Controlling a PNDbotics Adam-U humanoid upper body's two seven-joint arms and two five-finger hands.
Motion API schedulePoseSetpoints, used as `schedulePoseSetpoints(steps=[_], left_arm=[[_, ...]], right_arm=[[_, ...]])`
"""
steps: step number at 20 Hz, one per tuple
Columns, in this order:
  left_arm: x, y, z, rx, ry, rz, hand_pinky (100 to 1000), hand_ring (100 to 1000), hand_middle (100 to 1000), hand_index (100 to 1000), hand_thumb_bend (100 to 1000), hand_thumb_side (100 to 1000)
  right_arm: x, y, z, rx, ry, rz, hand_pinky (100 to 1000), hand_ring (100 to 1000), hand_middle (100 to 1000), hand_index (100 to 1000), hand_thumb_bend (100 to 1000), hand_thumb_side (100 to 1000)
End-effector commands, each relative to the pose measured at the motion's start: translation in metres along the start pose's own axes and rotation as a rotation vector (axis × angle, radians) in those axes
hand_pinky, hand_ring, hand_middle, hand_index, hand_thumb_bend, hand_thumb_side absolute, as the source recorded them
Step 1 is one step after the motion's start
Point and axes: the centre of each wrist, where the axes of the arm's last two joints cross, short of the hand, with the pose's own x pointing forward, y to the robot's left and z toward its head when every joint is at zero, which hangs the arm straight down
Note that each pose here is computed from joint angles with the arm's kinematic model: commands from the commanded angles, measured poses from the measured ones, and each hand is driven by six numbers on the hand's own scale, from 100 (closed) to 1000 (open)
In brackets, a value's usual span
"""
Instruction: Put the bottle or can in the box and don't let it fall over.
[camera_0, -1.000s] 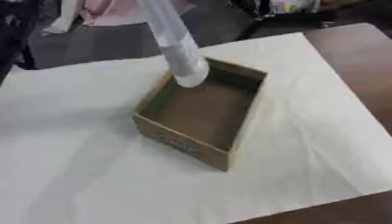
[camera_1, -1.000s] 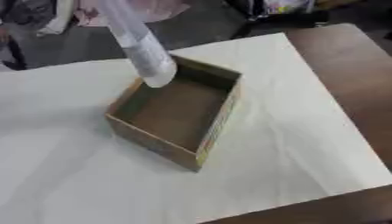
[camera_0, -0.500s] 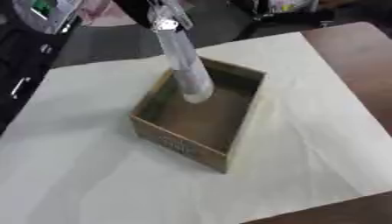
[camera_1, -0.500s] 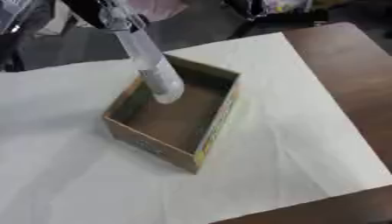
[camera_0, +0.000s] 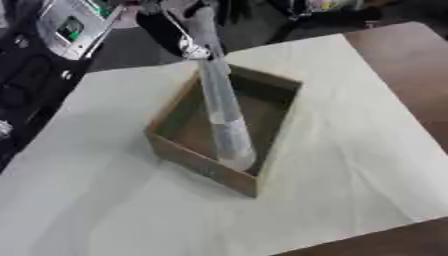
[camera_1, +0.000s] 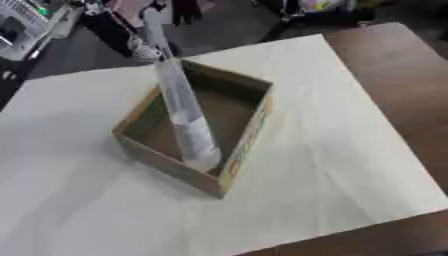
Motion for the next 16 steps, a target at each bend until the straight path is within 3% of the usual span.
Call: schedulePoseSetpoints(steps=[1,3,6,11,14,16], left_arm=[[0.000,0.011,0.008,-0.153,-0.062,-0.126,759,862,821,899,412,402],[-0.002,0.009,0.010,-0.185,-0.064,-0.132,779,871,830,908,459,467],[-0.005,0.007,0.012,-0.215,-0.067,-0.133,785,872,826,908,452,482],[-0.009,-0.002,0.015,-0.246,-0.058,-0.134,794,874,822,903,425,414],[-0.012,-0.006,0.019,-0.265,-0.038,-0.138,796,874,821,899,410,260],[-0.015,-0.012,0.021,-0.294,-0.024,-0.147,801,870,810,895,486,391]], right_arm=[[0.010,-0.003,-0.006,0.003,-0.033,0.013,809,1000,772,902,100,453],[0.010,-0.003,-0.006,0.002,-0.032,0.013,809,1000,772,902,100,453],[0.009,-0.004,-0.005,-0.001,-0.029,0.014,809,1000,770,902,100,454],[0.009,-0.004,-0.004,-0.002,-0.027,0.016,809,1000,769,901,100,453],[0.009,-0.006,-0.004,-0.007,-0.027,0.021,808,1000,768,901,100,451],[0.009,-0.006,-0.003,-0.009,-0.026,0.022,808,1000,767,901,100,453]])
